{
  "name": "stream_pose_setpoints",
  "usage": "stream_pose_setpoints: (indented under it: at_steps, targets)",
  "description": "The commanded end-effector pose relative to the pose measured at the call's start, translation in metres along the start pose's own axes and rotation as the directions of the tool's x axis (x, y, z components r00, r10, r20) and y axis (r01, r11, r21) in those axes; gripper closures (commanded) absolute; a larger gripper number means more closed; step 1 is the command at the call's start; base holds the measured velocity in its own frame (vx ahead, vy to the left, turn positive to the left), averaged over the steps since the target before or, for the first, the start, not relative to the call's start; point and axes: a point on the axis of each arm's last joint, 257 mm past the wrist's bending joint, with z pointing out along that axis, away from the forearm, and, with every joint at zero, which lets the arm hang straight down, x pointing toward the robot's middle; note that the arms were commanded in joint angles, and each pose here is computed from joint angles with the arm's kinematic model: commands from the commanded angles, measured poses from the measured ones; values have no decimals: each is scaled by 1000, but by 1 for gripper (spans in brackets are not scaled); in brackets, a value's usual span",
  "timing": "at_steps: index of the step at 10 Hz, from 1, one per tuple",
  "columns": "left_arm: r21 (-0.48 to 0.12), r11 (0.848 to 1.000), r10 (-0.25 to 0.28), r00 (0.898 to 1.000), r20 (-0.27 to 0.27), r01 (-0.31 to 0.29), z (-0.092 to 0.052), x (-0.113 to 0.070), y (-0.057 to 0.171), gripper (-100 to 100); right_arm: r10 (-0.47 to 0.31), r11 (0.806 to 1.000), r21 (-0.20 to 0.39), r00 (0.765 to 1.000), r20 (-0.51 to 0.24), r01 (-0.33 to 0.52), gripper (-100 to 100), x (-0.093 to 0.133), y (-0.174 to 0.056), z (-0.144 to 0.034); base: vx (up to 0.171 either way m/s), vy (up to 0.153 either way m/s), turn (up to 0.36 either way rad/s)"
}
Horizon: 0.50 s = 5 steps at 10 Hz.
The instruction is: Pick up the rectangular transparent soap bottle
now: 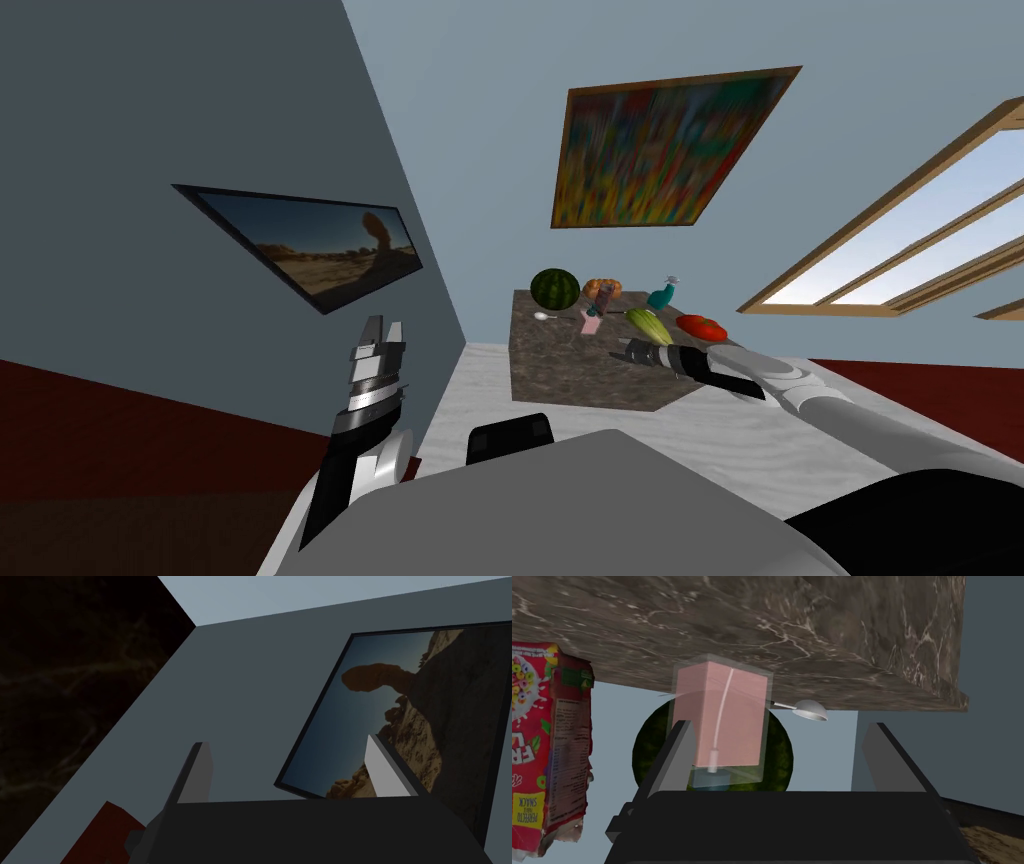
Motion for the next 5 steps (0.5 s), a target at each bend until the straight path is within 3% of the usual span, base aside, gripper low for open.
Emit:
stream_pose_setpoints:
  at_steps: [1, 4, 5]
  targets:
    - [0, 1000, 0, 1000, 0, 0, 0, 0, 0, 0, -37, 999, 12, 999, -38, 37, -100, 6, -10, -9, 28, 68, 53]
    - [0, 1000, 0, 1000, 0, 0, 0, 0, 0, 0, -137, 988, 48, 976, -169, 147, -100, 21, -50, -42, 30, 81, 76]
    - [0, 1000, 0, 1000, 0, 0, 0, 0, 0, 0, -142, 987, 48, 975, -173, 152, -100, 20, -52, -43, 29, 61, 47]
